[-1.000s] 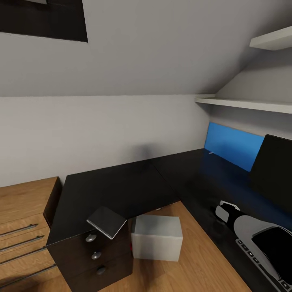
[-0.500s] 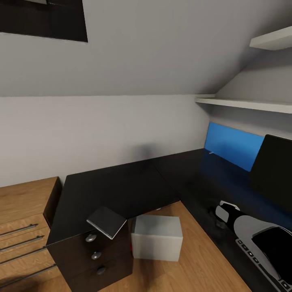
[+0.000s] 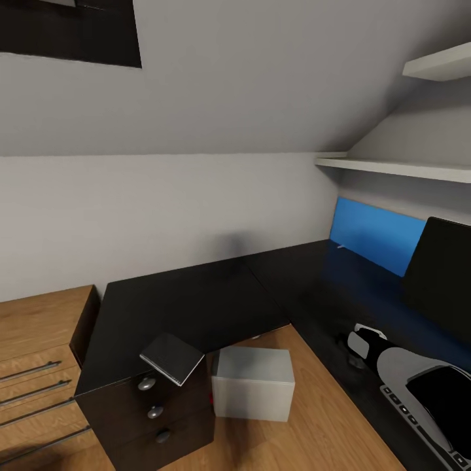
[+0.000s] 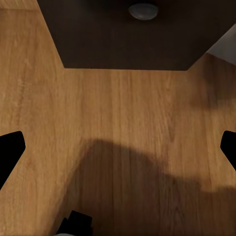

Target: In the bedroom, organize the workspace by keeping the computer under the desk, ensuring the monitor is on the desk, placing the keyboard on the desk next to the monitor, placing the mouse on the desk next to the keyboard, moving the folder from the swivel chair onto the desk next to the mouse, stacking the notebook on top of the folder with the pen on top of the notebook, and positioning the swivel chair next to the desk.

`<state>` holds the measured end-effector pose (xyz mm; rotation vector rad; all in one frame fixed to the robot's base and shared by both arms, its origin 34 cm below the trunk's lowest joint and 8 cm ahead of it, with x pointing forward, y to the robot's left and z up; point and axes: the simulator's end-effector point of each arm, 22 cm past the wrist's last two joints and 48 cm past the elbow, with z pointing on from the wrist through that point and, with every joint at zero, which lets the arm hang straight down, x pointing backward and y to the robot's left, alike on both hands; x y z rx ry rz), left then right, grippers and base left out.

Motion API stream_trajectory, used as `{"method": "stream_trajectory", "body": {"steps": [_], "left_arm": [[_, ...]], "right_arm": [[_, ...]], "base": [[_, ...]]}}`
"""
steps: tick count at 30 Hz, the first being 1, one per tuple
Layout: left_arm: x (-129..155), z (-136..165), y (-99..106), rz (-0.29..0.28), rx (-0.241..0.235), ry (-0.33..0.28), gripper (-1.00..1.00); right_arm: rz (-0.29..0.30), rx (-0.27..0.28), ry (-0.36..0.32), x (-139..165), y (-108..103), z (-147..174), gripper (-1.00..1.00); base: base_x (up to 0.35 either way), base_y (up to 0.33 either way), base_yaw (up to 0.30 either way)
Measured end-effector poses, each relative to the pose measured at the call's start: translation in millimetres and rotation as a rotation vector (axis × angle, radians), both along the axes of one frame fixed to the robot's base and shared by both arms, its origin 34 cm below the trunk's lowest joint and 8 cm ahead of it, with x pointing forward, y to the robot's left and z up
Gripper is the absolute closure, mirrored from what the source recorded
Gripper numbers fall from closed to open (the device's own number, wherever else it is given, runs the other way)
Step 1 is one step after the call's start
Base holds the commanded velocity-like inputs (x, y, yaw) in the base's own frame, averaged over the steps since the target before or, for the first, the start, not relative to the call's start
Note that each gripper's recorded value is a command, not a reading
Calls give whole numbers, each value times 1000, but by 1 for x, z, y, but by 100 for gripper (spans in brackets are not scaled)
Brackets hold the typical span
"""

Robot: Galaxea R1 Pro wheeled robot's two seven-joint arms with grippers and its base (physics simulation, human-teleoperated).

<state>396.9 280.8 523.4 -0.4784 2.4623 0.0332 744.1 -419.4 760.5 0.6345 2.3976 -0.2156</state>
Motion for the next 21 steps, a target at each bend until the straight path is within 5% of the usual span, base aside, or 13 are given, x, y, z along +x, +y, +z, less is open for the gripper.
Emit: {"method": "stream_trajectory", "body": {"steps": [21], "left_arm": [[-1,32,0,-1,-1,0,-100]], "right_arm": [[14,-7,-7,3,9,33,-100]], "base": [[0,0,2]]}}
